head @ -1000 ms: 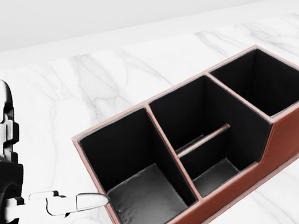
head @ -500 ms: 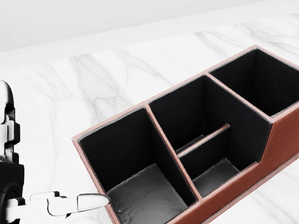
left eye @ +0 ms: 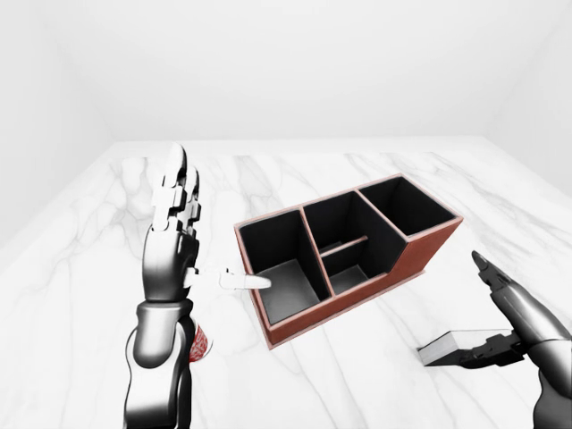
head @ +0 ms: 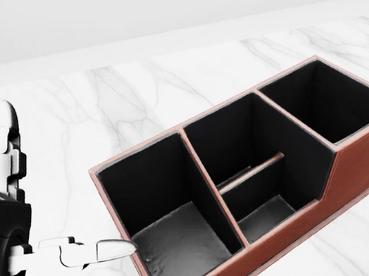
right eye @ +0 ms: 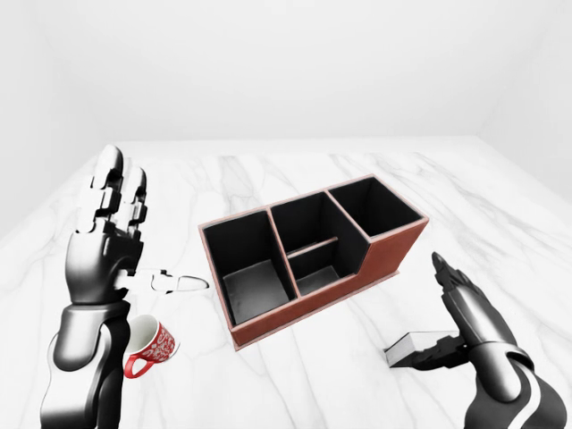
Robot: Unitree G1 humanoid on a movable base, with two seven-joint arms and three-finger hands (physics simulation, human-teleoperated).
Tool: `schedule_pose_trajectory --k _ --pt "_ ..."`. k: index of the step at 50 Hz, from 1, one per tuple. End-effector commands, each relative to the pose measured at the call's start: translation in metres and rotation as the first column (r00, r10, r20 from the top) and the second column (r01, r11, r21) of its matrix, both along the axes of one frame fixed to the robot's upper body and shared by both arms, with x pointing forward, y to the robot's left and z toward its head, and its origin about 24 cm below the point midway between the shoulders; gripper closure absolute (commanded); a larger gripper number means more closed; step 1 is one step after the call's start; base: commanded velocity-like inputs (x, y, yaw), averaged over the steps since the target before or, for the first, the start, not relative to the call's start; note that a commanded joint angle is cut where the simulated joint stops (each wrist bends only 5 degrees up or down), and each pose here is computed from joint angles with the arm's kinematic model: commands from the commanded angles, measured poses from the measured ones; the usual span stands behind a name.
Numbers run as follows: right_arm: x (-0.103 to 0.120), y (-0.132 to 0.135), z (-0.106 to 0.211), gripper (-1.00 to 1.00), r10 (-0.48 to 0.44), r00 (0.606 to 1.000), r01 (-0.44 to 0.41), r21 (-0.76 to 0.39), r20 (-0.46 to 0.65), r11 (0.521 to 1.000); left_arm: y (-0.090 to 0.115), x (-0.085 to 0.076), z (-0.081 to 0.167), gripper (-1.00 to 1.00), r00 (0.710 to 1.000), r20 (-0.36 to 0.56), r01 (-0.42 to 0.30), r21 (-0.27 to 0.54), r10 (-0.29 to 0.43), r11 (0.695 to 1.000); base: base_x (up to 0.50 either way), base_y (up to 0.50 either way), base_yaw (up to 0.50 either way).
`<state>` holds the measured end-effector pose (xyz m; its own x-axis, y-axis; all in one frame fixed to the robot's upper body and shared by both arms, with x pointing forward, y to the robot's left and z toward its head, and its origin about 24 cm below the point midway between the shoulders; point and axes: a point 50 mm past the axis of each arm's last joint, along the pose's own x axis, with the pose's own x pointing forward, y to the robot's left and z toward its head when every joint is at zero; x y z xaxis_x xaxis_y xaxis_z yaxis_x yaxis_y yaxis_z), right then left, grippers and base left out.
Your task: Pick up the book and place it in the back compartment of the caddy.
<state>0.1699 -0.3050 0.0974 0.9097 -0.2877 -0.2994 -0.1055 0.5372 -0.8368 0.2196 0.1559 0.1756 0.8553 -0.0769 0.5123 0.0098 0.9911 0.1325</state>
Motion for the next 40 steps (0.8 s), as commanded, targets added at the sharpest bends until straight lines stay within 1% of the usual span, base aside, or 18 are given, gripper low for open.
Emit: schedule_pose_trajectory --k 1,25,40 --pt "-0.002 -0.006 -0.002 -1.00 -0.017 1.000 0.017 -0.002 -0.015 1.000 -0.001 0.000 -0.001 -1.00 1.000 -0.005 0.001 0.001 -0.001 1.000 0.00 0.00 0.00" --pt "-0.005 -0.016 -0.011 -1.00 -0.050 0.997 0.051 0.017 -0.056 0.999 -0.001 0.001 -0.003 -1.00 1.000 -0.013 0.001 0.003 -0.001 1.000 0.00 0.00 0.00" --pt "-0.007 -0.022 -0.011 -1.00 -0.069 0.996 0.070 0.019 -0.061 0.997 -0.001 -0.001 -0.003 -1.00 1.000 -0.012 0.003 0.004 -0.003 1.000 0.00 0.00 0.00"
